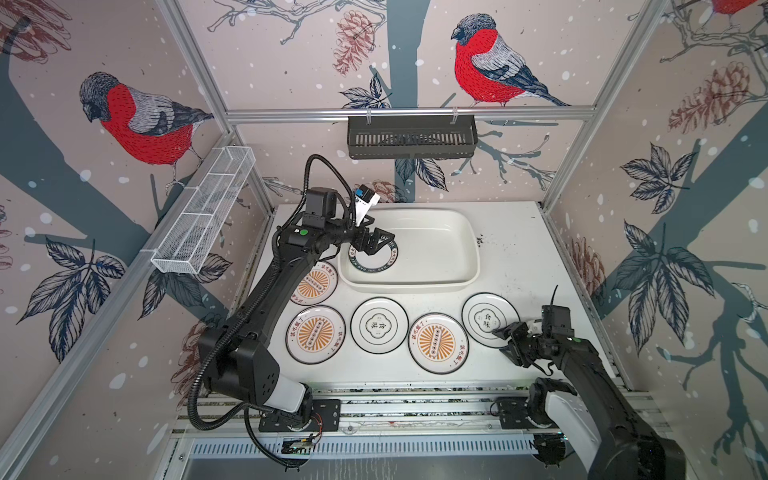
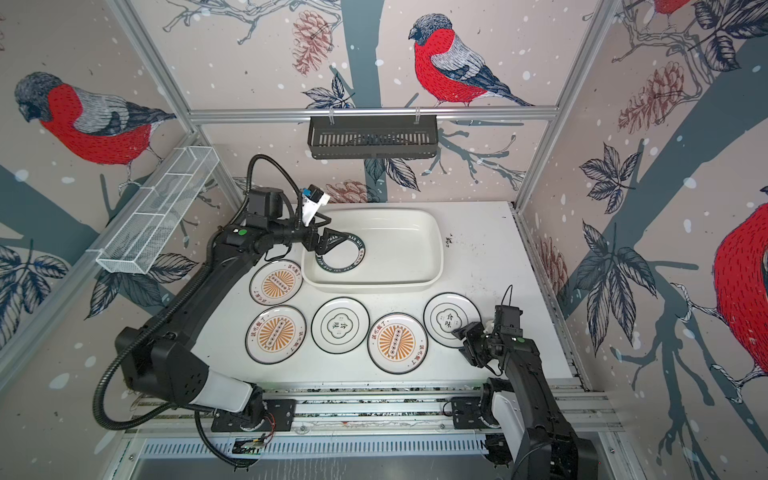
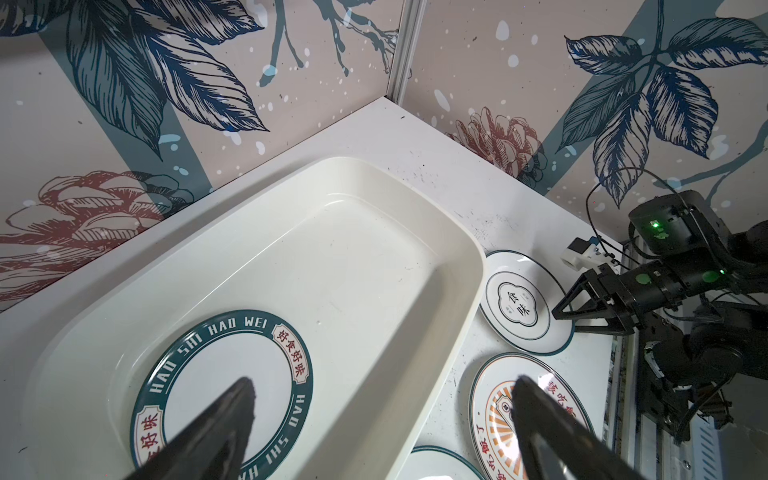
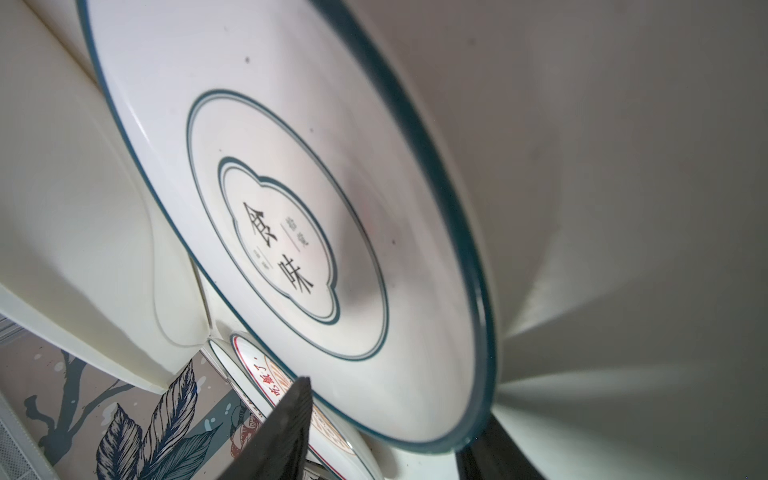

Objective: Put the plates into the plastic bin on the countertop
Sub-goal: 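Lower the right gripper and pinch the edge of the cloud-motif plate, then tilt the cloud-motif plate up with the right gripper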

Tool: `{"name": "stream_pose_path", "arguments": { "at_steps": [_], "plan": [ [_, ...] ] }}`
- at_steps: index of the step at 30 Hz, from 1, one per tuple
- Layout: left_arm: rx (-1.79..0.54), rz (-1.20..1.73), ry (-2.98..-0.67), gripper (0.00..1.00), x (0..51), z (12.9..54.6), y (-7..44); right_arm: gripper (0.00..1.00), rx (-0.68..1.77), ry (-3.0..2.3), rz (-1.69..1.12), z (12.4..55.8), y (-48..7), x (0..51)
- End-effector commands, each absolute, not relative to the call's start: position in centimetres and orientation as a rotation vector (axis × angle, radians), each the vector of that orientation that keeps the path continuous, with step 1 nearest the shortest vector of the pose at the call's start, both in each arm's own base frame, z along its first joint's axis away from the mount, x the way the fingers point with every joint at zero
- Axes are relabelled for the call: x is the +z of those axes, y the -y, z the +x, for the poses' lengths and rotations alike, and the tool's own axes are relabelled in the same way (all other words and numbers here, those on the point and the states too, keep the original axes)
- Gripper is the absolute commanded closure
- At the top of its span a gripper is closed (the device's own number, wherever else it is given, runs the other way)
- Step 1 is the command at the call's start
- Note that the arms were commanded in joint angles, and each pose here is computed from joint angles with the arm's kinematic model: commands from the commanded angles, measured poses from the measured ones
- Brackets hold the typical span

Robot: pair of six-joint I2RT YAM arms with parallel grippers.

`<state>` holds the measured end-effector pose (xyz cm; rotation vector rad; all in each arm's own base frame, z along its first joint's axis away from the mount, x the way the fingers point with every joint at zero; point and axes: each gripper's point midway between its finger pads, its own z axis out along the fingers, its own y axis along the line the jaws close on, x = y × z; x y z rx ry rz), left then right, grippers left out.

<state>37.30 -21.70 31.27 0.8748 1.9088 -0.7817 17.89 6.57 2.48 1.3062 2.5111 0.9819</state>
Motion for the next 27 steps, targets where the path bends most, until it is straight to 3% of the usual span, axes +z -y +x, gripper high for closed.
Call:
{"name": "stream_pose_path", "arguments": {
  "at_steps": [1, 20, 27],
  "plan": [
    [-0.791, 0.876, -1.875, 0.05, 32.0, 37.5, 22.0, 0.45, 0.741, -2.501, 1.392, 17.0, -4.0, 0.2],
    [-0.816, 0.865, -1.878, 0.05, 31.7, 37.5, 22.2, 0.66, 0.821, -2.392, 1.409, 16.6, -4.0, -1.8],
    [-0.82, 0.861, -1.88, 0.05, 31.6, 37.5, 22.3, 0.68, 0.834, -2.3, 1.429, 16.8, -3.7, -1.9]
  ]
}}
